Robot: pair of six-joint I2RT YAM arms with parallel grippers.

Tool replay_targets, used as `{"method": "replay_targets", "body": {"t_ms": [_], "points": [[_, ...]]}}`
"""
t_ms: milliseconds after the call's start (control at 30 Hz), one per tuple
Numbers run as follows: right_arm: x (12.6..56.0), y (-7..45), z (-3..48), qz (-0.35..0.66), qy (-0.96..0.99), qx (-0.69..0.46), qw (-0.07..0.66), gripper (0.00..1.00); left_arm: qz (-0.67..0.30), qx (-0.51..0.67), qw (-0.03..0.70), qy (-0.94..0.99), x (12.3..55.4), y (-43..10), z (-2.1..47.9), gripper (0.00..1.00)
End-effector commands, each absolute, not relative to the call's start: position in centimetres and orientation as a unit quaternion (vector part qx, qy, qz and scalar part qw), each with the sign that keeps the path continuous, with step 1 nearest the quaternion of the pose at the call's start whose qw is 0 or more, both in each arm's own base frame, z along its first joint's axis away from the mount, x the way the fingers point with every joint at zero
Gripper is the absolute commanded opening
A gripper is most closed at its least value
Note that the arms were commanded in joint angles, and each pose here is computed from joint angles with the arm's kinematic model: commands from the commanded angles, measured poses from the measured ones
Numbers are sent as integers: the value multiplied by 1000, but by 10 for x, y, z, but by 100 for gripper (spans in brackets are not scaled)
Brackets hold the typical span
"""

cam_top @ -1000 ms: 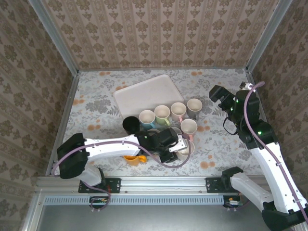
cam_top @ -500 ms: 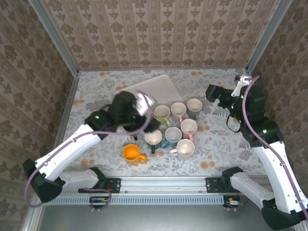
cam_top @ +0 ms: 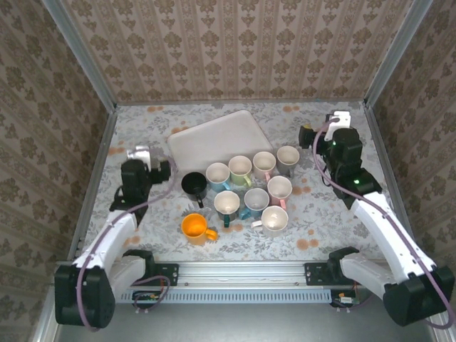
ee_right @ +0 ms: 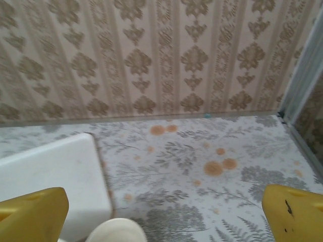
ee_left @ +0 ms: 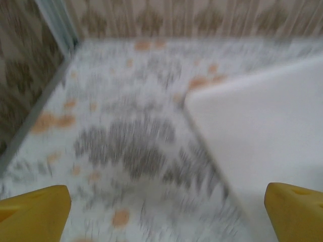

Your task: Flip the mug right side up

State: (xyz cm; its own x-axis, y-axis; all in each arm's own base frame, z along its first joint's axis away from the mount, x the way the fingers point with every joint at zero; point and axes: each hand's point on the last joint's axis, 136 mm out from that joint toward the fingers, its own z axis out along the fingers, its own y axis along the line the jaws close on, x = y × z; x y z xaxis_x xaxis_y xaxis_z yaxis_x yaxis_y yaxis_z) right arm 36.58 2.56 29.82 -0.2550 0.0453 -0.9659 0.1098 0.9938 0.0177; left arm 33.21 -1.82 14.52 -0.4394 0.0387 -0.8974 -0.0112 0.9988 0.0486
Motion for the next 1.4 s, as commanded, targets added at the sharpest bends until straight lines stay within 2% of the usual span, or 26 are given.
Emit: {"method": "replay_targets", "body": {"t_ms": [0,167,300,400,467,567,633,667,800,867,1367], "points": [[375,-12,262,-106,787,86,602,100,42,9,617,786,354,-3,182,100],[365,-42,176,-103,796,125,583,100,71,21,569,819,360,9,144,100],[361,-51,133,-83,798,155,577,100,79,-41,545,833,359,32,116,100],[371,-50,126,-54,801,151,576,100,82,-48,553,828,369,35,118,100],[378,-45,131,-39,794,130,593,100,76,-67,583,806,374,37,122,100],[376,-41,120,-32,777,118,617,100,65,-23,599,798,380,20,102,100],[378,-29,108,-18,781,89,618,100,77,-21,622,779,382,22,107,100],[379,-28,110,-17,769,83,634,100,81,-33,597,797,382,23,100,100],[391,-24,101,-25,800,76,595,100,91,-17,570,816,395,18,96,100],[397,-19,98,-52,816,66,572,100,95,-15,575,813,396,17,97,100],[397,-17,99,-54,812,62,578,100,93,-15,575,813,396,17,97,100]]}}
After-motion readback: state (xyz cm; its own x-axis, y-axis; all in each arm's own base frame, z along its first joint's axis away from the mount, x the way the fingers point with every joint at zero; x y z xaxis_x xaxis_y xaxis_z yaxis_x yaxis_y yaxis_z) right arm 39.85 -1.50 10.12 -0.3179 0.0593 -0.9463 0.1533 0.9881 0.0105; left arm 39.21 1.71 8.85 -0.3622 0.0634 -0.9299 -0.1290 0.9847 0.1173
